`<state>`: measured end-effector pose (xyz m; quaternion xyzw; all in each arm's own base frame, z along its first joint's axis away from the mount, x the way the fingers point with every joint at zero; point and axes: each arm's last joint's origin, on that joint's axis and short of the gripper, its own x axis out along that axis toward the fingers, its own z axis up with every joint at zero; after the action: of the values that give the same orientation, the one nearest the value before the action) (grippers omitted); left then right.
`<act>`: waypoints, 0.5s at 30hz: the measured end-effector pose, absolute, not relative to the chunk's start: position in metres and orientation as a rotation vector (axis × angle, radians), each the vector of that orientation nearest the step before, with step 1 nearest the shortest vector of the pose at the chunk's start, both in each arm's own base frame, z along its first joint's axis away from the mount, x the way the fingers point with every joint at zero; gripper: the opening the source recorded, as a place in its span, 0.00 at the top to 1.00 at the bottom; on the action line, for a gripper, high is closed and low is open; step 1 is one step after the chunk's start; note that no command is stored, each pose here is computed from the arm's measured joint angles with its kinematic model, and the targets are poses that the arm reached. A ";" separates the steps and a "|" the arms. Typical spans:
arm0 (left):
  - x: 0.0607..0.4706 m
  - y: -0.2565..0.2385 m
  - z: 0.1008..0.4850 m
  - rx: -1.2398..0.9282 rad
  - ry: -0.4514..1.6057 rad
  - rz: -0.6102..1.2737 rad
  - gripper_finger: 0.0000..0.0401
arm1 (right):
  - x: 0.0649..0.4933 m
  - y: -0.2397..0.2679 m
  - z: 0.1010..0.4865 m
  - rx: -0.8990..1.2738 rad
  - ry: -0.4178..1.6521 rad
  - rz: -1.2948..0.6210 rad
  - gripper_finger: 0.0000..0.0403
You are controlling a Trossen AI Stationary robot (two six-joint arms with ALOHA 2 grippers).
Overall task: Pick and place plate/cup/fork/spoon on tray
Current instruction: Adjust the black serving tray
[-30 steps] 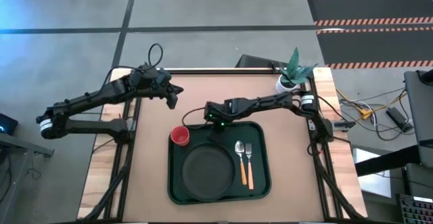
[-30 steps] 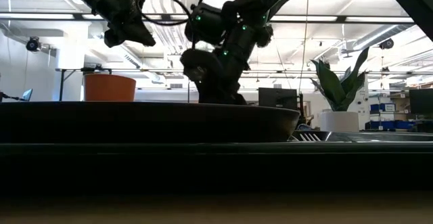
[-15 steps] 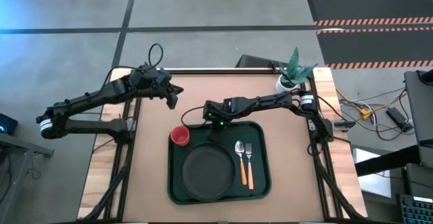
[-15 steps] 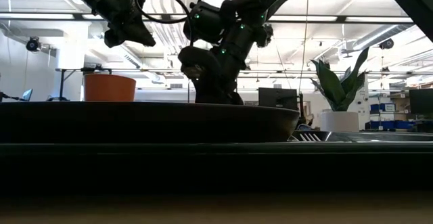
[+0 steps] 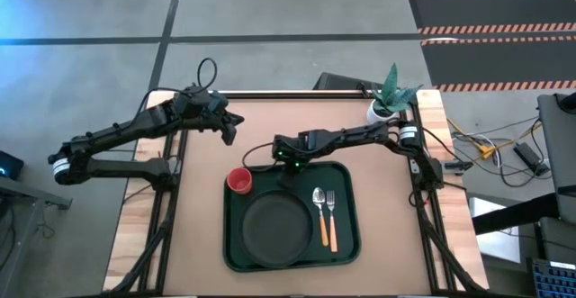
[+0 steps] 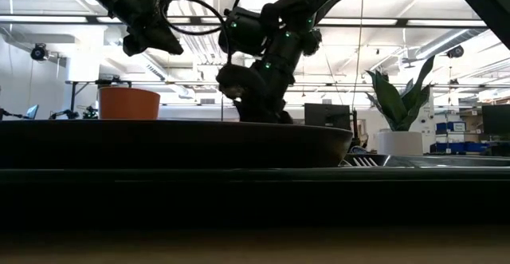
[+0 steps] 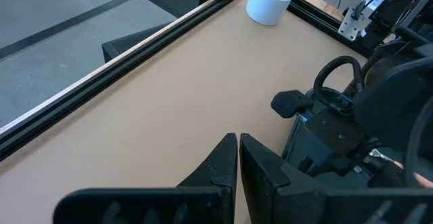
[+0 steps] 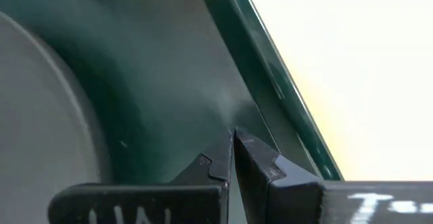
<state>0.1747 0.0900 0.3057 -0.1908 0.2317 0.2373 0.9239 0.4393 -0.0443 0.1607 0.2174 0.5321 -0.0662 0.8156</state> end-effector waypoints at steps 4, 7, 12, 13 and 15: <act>0.175 0.090 0.306 -0.392 0.475 0.488 1.00 | 0.433 -0.044 0.155 0.449 1.196 -0.175 0.98; 0.175 0.090 0.306 -0.392 0.475 0.488 1.00 | 0.430 -0.045 0.151 0.435 1.206 -0.199 0.98; 0.175 0.090 0.306 -0.393 0.475 0.488 1.00 | 0.426 -0.052 0.146 0.425 1.217 -0.243 0.98; 0.175 0.090 0.306 -0.393 0.475 0.488 1.00 | 0.425 -0.054 0.145 0.430 1.217 -0.245 0.98; 0.175 0.090 0.306 -0.394 0.475 0.488 1.00 | 0.424 -0.059 0.145 0.434 1.218 -0.253 0.98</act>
<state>0.1747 0.0901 0.3057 -0.1919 0.2314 0.2378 0.9236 0.4239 -0.0591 0.1447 0.2017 0.5658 -0.1178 0.7908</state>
